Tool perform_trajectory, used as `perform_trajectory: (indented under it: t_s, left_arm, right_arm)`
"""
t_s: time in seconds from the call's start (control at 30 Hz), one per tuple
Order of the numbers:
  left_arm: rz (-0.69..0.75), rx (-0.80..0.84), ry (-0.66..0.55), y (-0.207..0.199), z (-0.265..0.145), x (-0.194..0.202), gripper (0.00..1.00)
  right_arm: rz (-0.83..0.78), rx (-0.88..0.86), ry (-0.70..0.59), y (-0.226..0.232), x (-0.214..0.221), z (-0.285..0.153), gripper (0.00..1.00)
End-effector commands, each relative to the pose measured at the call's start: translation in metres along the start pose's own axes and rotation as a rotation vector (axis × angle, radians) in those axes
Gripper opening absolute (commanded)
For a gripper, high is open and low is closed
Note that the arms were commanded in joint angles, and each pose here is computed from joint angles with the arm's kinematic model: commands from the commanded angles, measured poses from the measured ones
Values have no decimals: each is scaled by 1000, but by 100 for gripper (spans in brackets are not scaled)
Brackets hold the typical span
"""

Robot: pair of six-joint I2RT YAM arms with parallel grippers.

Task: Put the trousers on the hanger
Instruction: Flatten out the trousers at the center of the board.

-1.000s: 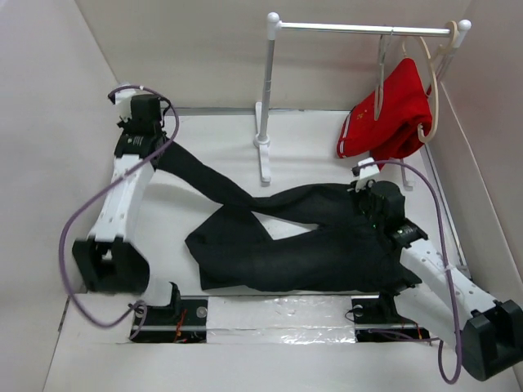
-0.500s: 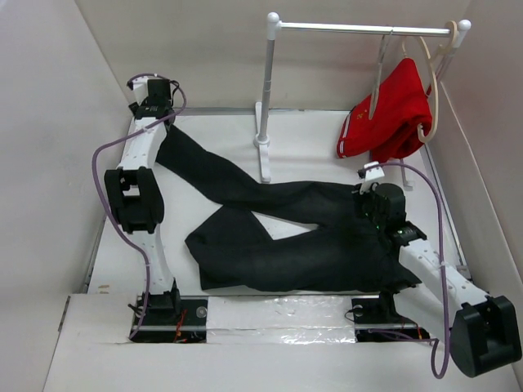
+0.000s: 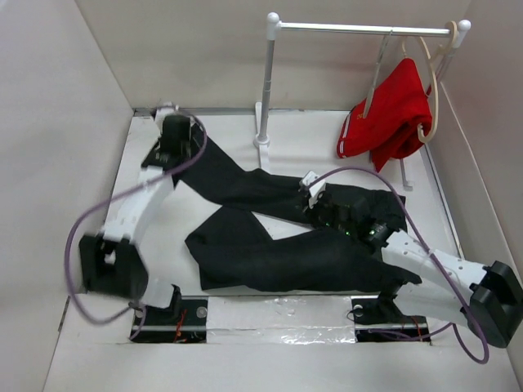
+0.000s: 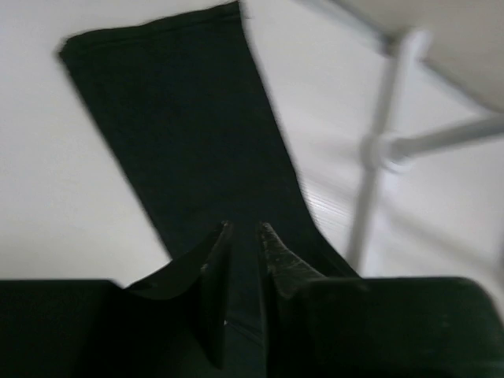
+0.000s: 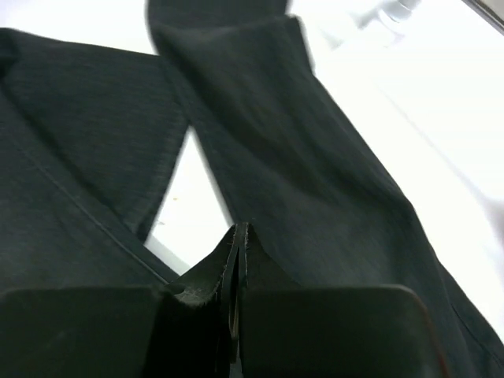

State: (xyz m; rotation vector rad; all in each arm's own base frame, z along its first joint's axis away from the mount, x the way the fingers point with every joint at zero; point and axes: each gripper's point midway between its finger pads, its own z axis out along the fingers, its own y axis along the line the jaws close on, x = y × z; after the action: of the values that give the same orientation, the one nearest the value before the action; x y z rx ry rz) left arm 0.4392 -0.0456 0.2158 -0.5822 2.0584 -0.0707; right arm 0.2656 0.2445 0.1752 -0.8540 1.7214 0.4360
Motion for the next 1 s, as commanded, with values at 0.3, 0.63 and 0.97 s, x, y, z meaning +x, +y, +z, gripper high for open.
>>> perform_trajectory:
  t_s: [0.3, 0.63, 0.97]
  left_arm:
    - [-200, 113, 184, 76, -83, 170, 51]
    - [-65, 10, 293, 88, -57, 218, 60]
    - [23, -53, 324, 83, -49, 243, 0]
  right_arm:
    - [-177, -183, -55, 59, -27, 25, 13]
    - [-160, -112, -81, 41, -20, 17, 28]
    - [-148, -107, -56, 37, -8, 23, 28]
